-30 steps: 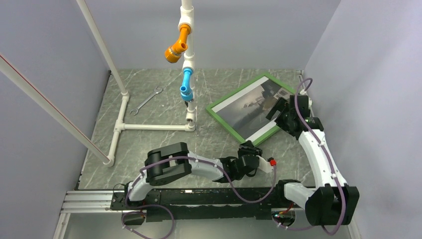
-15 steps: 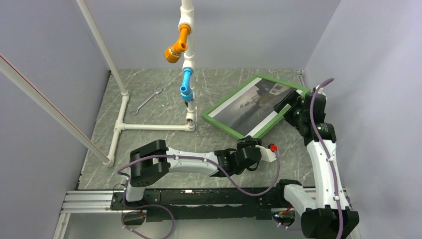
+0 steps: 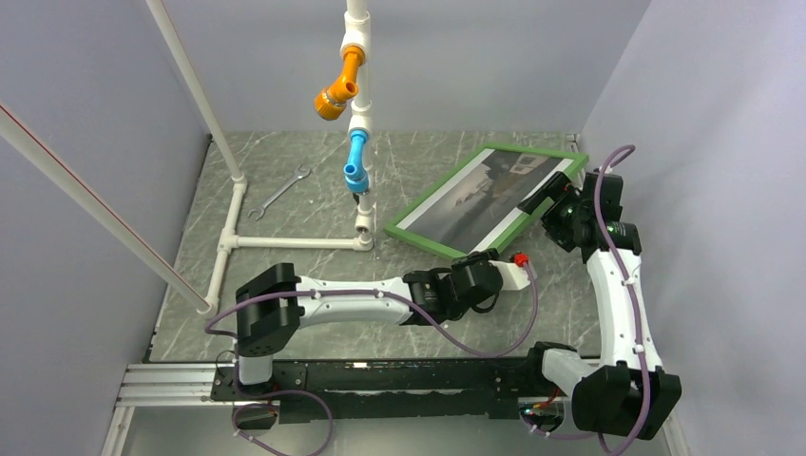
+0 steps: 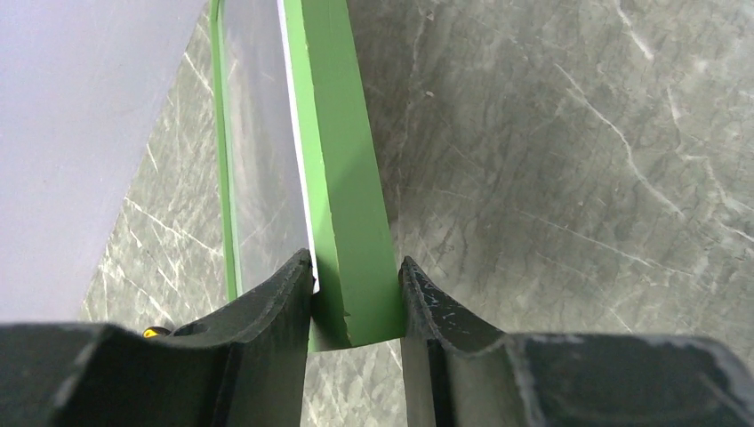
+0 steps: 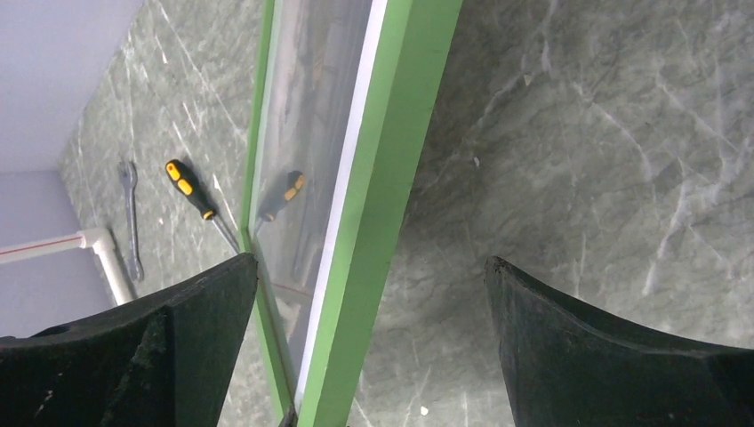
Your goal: Take the photo out of the frame
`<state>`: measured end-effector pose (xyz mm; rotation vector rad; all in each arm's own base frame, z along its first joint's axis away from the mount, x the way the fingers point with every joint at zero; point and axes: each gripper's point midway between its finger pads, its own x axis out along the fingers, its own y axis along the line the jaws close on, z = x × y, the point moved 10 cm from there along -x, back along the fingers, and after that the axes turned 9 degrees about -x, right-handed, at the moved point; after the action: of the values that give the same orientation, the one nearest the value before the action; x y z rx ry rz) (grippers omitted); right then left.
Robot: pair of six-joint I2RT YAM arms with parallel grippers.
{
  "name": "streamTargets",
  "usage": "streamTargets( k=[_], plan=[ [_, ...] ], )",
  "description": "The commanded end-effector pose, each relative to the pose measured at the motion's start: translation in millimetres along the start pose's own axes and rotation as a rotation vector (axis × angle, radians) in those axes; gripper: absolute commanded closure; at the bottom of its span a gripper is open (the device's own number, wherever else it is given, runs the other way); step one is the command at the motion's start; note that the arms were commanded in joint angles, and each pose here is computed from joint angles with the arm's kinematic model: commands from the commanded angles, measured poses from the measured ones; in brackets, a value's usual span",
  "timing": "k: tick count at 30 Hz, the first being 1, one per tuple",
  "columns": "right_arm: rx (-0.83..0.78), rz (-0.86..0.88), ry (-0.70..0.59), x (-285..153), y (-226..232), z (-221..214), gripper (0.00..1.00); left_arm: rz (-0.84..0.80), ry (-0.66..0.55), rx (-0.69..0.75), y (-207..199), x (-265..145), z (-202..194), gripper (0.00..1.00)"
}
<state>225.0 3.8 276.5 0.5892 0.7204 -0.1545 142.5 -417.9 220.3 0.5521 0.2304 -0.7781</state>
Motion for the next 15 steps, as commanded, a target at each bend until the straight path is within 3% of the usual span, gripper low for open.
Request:
streamTargets(
  k=[1,10,15],
  plan=[
    [0.016,0.082,-0.008,4,5,0,0.01,-0.086,-0.080,-0.210,5,-21,34,1.00],
    [0.059,0.132,0.079,34,6,-7,0.04,-0.148,-0.078,-0.241,6,-24,42,1.00],
    [0.073,0.100,0.096,37,11,-9,0.17,-0.170,-0.083,-0.261,6,-26,44,1.00]
  ],
)
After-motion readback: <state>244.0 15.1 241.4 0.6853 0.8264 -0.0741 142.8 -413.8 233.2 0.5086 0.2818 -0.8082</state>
